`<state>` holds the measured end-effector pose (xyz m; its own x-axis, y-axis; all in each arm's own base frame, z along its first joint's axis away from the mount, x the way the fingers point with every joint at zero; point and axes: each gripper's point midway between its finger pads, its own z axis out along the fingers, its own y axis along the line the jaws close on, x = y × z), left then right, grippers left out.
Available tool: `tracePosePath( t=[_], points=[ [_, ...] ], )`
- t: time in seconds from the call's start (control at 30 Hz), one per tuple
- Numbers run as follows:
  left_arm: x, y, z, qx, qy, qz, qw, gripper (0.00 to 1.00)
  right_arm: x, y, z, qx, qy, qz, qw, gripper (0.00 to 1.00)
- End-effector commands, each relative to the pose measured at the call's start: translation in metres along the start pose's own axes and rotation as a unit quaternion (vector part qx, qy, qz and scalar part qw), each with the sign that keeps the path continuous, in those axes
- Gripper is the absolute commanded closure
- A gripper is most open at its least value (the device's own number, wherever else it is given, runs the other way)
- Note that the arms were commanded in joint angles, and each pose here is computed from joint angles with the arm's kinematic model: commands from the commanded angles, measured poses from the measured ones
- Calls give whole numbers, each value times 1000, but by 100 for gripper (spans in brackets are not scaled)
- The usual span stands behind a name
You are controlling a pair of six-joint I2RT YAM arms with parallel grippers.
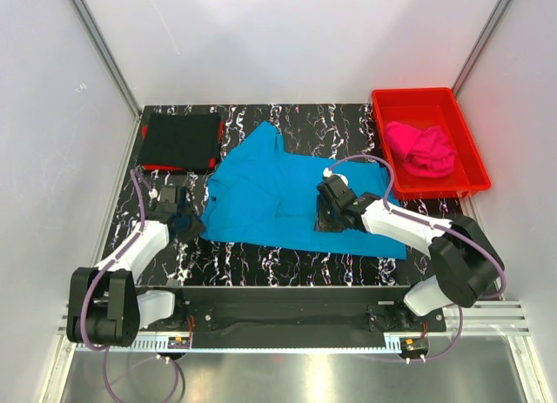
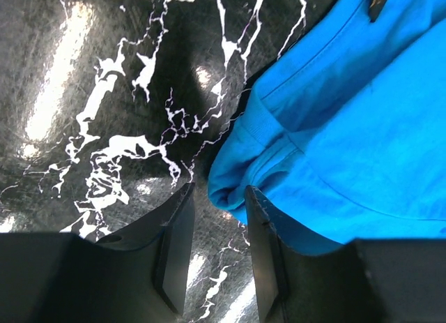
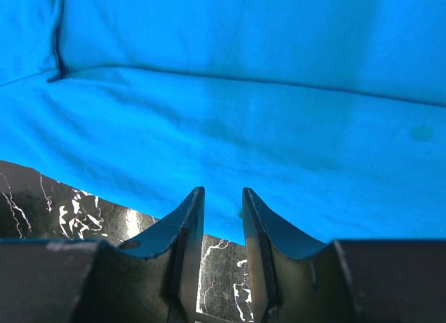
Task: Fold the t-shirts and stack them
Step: Fold the tshirt
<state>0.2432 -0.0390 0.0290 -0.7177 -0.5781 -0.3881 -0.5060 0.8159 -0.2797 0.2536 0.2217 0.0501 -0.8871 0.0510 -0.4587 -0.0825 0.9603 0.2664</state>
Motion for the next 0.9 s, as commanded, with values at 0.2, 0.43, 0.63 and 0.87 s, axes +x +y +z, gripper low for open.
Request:
tracePosePath(
  t=[0.2, 0.43, 0.63, 0.87],
  points=[
    [-21, -12, -12, 29, -51, -14, 998, 60, -4, 5, 5, -16, -3, 4, 1000, 65],
    [-13, -5, -3, 14, -37, -10, 999, 64, -4, 5, 7, -15, -1, 5, 1000, 65],
    [-4, -5, 8, 19, -19, -13, 1000, 66, -6, -1, 8, -5, -2, 12, 1000, 65],
    [0, 12, 18, -32, -7, -16, 999, 84, -4, -14, 11, 14, -1, 21, 1000, 65]
  ],
)
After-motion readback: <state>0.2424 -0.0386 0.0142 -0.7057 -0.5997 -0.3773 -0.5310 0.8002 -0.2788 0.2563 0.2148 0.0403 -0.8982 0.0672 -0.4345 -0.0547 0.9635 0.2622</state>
